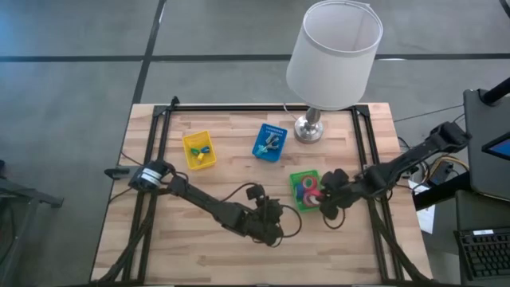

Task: Pick and place Stapler, Stapler remover, tape
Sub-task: Put the red tape into the green basket, then return to Home Position

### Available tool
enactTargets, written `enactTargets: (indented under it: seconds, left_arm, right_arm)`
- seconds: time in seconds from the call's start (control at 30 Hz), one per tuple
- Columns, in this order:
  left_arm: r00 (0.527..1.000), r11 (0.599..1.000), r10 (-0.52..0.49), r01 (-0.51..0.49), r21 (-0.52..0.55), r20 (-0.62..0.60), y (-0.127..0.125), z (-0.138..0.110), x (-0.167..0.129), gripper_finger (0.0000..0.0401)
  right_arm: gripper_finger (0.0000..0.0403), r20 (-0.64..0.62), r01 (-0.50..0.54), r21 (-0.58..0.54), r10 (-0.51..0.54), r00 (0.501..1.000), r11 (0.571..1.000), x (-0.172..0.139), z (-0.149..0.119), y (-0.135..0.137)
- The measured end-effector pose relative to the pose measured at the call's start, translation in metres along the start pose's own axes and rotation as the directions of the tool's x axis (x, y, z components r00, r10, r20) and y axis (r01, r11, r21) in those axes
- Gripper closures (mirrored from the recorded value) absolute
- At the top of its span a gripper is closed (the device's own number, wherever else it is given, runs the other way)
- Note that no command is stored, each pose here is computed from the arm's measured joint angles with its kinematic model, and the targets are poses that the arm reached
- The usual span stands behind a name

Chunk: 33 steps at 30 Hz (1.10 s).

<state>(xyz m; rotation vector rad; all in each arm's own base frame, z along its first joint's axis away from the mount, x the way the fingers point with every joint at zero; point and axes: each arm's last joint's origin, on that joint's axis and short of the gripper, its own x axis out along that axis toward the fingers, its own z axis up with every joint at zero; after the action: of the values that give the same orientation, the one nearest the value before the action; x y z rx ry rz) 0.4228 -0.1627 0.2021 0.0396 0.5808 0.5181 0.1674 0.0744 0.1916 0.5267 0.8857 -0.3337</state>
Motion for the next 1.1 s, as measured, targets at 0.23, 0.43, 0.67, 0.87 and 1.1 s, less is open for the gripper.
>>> enactTargets:
  seconds: [0.23,0.43,0.67,0.87,1.1]
  left_arm:
    - [1.000,1.000,0.012,-0.012,-0.004,-0.003,0.004,0.001,0.004,0.0270]
    - [1.000,1.000,0.023,-0.023,0.010,-0.006,0.008,0.003,0.008,0.0270]
    - [0.999,0.999,0.030,-0.029,0.033,-0.011,0.010,0.004,0.010,0.0270]
    - [1.000,1.000,0.028,-0.028,-0.003,0.000,0.022,0.020,-0.006,0.0270]
    - [0.996,0.996,0.088,-0.088,-0.007,-0.009,0.053,0.041,-0.041,0.0270]
  right_arm:
    - [0.0264,-0.039,0.031,-0.033,-0.033,0.999,0.999,0.012,-0.004,0.001]
    - [0.0244,-0.032,0.025,-0.096,-0.028,0.999,0.995,0.012,-0.003,0.004]
    - [0.0220,0.061,0.079,-0.186,-0.068,0.996,0.979,0.005,0.003,-0.001]
    - [0.0216,0.149,0.131,-0.240,-0.096,0.984,0.962,-0.001,0.013,-0.009]
    - [0.0218,0.218,0.063,-0.252,-0.007,0.976,0.966,-0.028,0.025,-0.009]
